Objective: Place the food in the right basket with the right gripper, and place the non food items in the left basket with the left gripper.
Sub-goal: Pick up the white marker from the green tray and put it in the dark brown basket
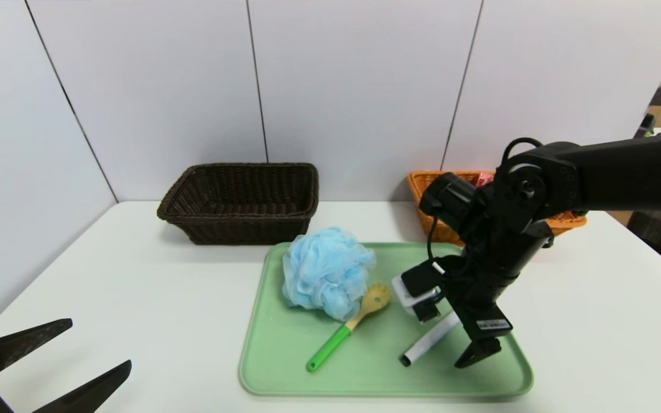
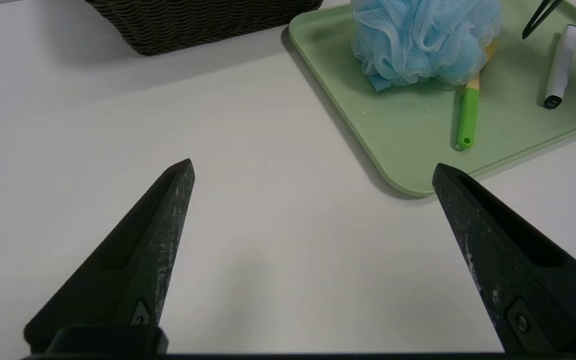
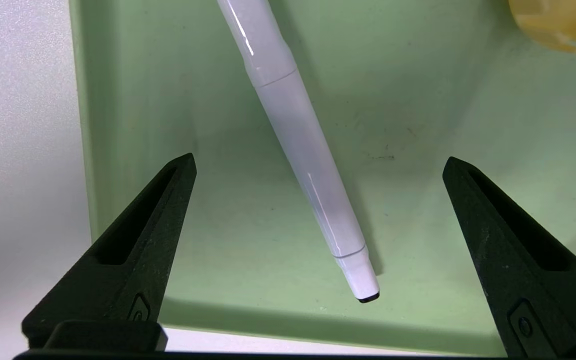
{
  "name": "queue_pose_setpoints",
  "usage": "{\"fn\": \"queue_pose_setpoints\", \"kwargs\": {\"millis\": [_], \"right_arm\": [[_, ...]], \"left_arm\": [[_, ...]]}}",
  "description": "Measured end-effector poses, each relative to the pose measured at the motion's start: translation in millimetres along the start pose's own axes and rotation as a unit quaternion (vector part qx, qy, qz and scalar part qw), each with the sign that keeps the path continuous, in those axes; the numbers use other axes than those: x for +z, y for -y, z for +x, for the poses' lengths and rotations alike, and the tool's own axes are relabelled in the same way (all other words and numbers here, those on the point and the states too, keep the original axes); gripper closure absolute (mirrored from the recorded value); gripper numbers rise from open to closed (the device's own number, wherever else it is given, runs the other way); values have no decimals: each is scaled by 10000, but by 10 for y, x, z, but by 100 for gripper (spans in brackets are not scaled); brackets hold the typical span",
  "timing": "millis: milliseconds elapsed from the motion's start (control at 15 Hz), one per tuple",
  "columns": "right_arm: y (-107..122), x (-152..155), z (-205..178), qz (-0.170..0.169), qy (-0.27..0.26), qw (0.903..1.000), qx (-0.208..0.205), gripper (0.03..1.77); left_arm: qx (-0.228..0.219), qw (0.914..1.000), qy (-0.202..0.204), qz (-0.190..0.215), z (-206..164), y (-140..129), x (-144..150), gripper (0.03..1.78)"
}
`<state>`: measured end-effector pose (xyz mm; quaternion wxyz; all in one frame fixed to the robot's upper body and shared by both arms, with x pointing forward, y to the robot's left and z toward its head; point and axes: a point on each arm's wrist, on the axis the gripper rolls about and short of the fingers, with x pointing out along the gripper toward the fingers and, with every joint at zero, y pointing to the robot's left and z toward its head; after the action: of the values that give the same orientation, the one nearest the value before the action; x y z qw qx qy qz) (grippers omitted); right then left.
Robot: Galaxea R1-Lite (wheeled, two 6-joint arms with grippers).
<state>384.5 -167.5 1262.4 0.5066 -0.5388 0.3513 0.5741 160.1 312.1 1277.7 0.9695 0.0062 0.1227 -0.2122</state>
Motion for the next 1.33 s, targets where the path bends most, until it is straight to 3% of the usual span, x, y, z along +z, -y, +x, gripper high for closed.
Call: {"fn": "queue_pose_setpoints", "kwargs": {"millis": [333,600,800,933,1333], "right_arm": [[30,-1,56,-23,-17,10000,56,10],[46,-10,88,-21,-28,10000,89,71],[56,-26,80,-10,-33,10000,66,102],[53,-34,69,-14,-39,10000,51,165],[23,-34,-103,11,38,9998,-219,162]], "left_arm": [[0,10000,-18,-5,1,0,-19,12],[-21,10000,-23,-3,3,3,-21,12],[-25,10000,-35,-2,6,3,-22,12],[-28,10000,-45,-2,10,2,-21,12],[-35,10000,-93,-11,20,0,-34,12]]}}
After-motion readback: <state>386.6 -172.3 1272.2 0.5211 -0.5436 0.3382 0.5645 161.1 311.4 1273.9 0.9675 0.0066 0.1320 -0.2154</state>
